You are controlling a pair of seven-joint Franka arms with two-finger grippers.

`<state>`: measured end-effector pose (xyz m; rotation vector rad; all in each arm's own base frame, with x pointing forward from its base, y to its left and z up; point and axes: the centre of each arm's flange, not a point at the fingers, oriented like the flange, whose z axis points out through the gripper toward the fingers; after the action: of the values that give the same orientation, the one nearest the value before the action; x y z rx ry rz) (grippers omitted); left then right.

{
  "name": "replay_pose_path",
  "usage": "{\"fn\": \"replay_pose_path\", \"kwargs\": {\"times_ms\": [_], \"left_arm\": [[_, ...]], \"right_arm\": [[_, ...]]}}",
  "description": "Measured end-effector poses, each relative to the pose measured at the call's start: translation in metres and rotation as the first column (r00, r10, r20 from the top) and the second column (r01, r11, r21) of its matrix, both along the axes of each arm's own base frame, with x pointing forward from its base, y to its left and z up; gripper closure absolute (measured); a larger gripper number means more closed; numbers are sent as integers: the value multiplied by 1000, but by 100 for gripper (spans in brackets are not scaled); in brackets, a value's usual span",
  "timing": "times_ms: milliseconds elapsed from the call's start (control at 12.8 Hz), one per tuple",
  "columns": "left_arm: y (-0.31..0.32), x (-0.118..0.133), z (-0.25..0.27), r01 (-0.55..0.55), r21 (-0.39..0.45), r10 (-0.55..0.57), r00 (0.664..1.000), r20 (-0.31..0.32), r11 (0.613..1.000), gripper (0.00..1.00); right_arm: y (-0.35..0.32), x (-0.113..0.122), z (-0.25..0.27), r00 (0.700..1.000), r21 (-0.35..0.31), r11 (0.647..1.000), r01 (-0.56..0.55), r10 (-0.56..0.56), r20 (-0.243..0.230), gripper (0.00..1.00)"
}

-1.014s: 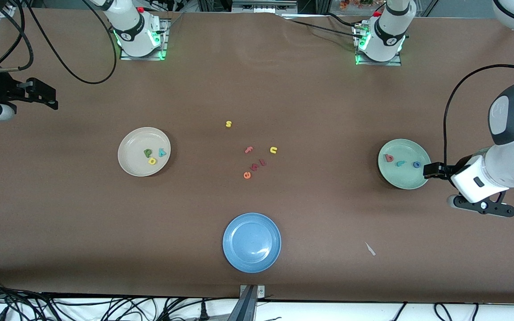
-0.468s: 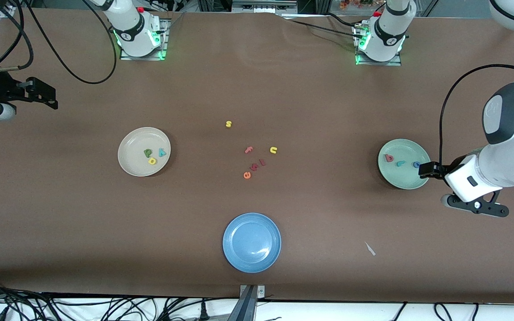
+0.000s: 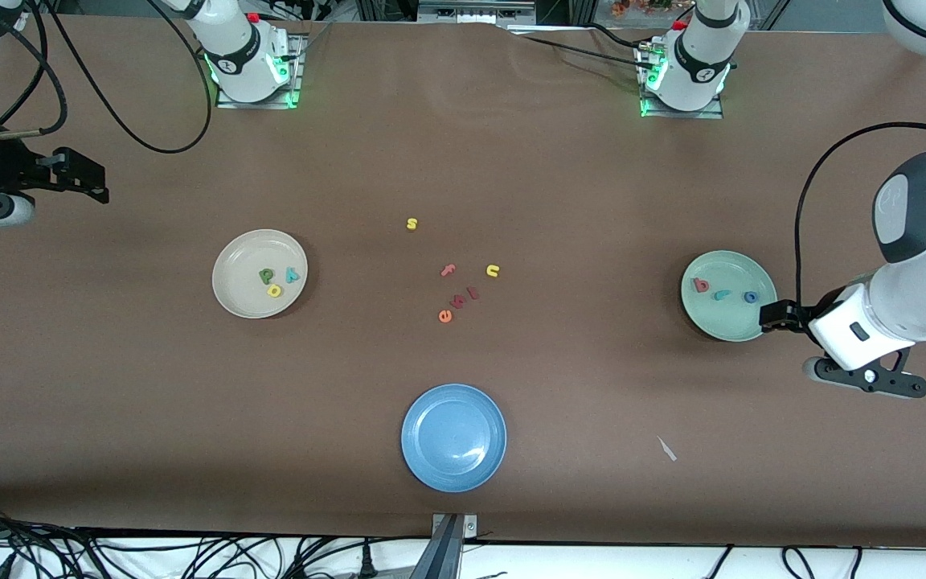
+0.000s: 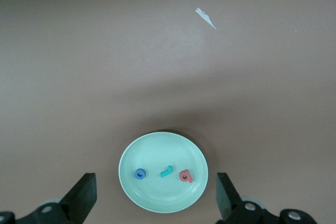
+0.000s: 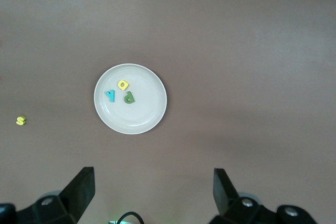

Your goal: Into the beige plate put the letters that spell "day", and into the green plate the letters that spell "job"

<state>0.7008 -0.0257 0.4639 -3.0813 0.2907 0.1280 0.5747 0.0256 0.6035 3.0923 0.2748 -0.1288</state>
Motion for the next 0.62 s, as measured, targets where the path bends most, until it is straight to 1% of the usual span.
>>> {"fn": "replay_pose_path", "kwargs": {"times_ms": [624], "left_arm": [[-4,1,0,6,-2,-6,1000,6,1000,1]], "right_arm": [[14,5,-8,1000,0,1000,-26,26,-1,0]]}}
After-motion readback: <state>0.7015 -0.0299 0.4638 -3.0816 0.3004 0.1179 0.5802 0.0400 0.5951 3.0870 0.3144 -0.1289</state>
